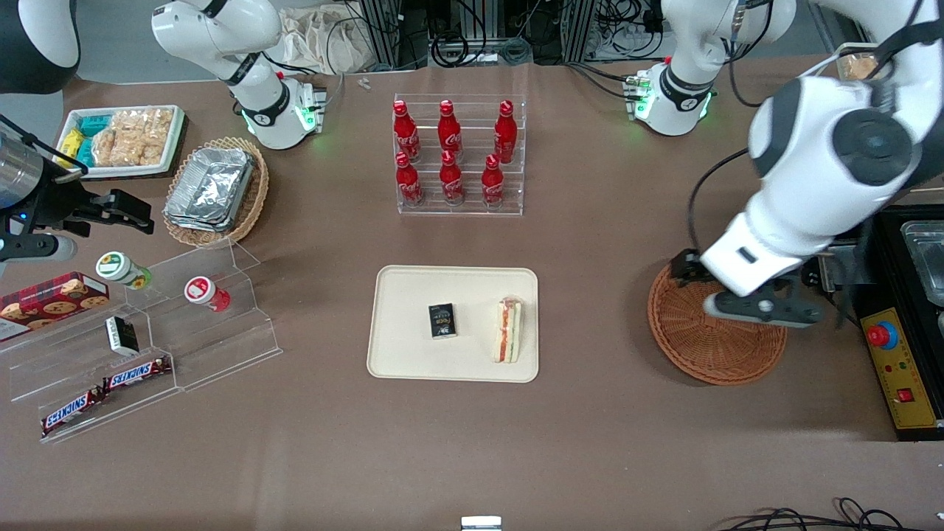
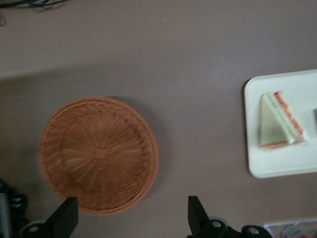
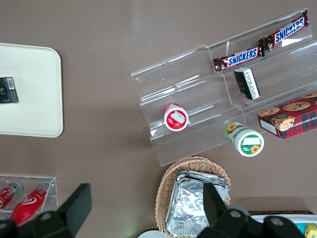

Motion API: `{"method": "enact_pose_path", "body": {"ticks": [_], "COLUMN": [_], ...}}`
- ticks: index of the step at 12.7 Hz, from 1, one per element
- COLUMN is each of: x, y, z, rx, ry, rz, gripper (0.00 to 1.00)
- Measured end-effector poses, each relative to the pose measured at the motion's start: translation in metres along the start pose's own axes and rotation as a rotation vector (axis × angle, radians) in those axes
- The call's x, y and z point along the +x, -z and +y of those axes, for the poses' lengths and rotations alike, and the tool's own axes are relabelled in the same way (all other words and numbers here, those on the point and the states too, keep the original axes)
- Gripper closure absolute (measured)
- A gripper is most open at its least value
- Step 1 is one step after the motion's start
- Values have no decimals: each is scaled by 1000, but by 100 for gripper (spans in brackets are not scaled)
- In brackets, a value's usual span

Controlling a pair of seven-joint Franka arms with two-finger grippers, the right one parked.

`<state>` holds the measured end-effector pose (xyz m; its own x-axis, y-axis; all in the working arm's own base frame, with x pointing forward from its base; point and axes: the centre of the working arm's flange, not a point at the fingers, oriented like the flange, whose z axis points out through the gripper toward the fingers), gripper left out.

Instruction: Place sandwich from basket to tray

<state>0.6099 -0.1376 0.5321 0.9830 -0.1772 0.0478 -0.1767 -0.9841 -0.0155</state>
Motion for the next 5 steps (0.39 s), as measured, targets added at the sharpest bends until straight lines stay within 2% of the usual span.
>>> {"method": "enact_pose_path", "body": {"ticks": [5], "x": [-9], "y": [24], "z": [-63], "rx": [17], "ry": [-97], "rz": [-23], "gripper": [0]}}
